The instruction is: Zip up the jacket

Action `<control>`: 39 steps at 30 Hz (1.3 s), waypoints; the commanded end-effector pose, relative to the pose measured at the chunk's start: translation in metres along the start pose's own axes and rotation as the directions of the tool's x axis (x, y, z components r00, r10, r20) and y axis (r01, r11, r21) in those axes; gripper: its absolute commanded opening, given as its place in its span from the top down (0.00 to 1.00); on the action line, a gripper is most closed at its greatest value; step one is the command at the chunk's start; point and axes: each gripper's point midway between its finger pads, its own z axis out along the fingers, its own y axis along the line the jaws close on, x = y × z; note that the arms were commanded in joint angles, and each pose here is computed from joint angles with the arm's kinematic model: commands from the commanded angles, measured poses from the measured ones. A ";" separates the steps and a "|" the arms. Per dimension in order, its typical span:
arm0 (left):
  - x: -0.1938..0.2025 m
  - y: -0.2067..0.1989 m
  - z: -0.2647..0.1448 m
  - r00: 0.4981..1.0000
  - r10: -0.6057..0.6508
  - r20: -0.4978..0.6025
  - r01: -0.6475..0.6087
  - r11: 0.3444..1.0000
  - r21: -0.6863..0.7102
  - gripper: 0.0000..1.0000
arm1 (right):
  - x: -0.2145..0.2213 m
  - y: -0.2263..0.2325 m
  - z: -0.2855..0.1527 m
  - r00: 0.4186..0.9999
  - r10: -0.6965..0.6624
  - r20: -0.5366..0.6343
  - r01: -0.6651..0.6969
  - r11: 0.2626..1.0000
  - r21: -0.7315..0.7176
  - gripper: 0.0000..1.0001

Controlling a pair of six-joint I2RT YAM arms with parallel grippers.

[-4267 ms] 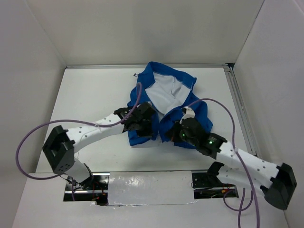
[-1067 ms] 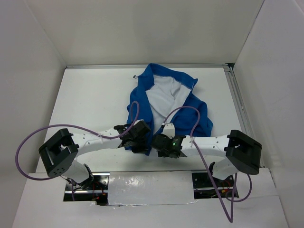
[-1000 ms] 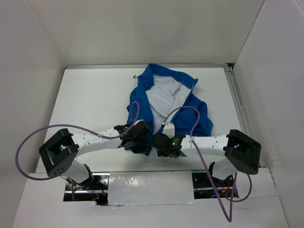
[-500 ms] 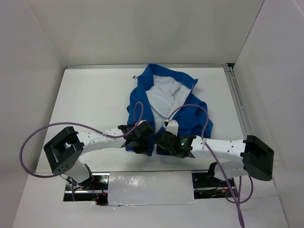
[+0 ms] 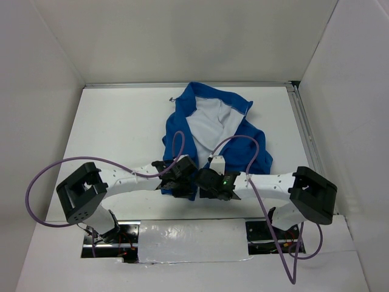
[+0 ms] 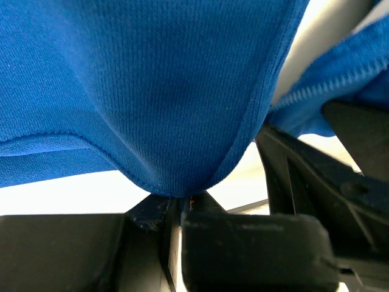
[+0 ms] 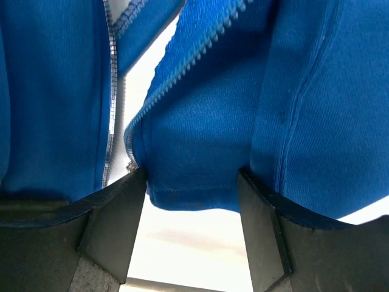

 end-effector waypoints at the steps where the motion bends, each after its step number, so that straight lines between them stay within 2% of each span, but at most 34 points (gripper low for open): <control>1: 0.004 -0.007 -0.006 1.000 0.003 -0.016 -0.003 1.000 0.007 1.00 | -0.007 0.005 0.010 0.999 0.023 0.024 -0.023 1.000 -0.013 0.32; 5: 0.004 -0.005 -0.007 1.000 0.000 -0.013 0.000 1.000 -0.005 1.00 | -0.003 0.002 0.014 1.000 0.016 0.011 -0.016 1.000 0.009 0.33; 8: 0.003 -0.006 -0.013 1.000 -0.003 0.002 0.003 1.000 0.004 1.00 | 0.001 -0.002 0.019 1.000 0.006 -0.008 -0.006 0.999 0.035 0.39; 12: -0.003 -0.005 -0.019 0.999 -0.010 0.033 0.010 1.000 -0.001 1.00 | 0.008 -0.009 0.025 1.000 0.002 -0.023 0.000 0.997 0.076 0.60; 15: -0.007 -0.003 -0.024 0.998 -0.016 0.054 0.016 1.000 -0.011 1.00 | 0.008 -0.013 0.028 1.000 0.011 -0.017 -0.009 0.994 0.111 0.66; 19: -0.013 -0.001 -0.031 0.996 -0.015 0.089 0.018 0.999 -0.026 1.00 | 0.006 -0.008 0.027 1.000 0.007 -0.011 -0.006 0.996 0.083 0.73; 22: -0.016 0.000 -0.034 0.994 -0.024 0.103 0.027 0.999 -0.030 1.00 | 0.001 0.000 0.022 1.000 0.003 0.002 -0.003 1.000 0.030 0.97; 23: -0.016 0.000 -0.036 0.994 -0.026 0.105 0.029 0.999 -0.028 1.00 | -0.005 0.005 0.015 1.000 0.010 0.014 -0.010 1.000 -0.001 1.00; 25: -0.019 -0.002 -0.039 0.993 -0.024 0.117 0.027 0.999 -0.024 1.00 | -0.014 0.015 0.005 0.999 0.011 0.036 -0.009 0.998 -0.065 1.00; 31: -0.035 -0.016 -0.057 0.986 -0.005 0.169 0.006 1.000 -0.008 1.00 | -0.063 0.033 -0.058 0.978 0.070 0.199 -0.010 0.957 -0.289 1.00; 34: -0.045 -0.030 -0.068 0.979 0.015 0.205 -0.023 0.999 0.035 1.00 | -0.089 0.039 -0.107 0.942 0.144 0.303 0.014 0.886 -0.464 1.00; 36: -0.053 -0.042 -0.076 0.971 0.035 0.235 -0.054 0.996 0.076 1.00 | -0.096 0.041 -0.122 0.920 0.152 0.361 0.067 0.847 -0.528 1.00; 39: -0.063 -0.058 -0.092 0.960 0.040 0.276 -0.080 0.988 0.135 1.00 | -0.112 0.036 -0.143 0.868 0.262 0.421 0.062 0.785 -0.617 1.00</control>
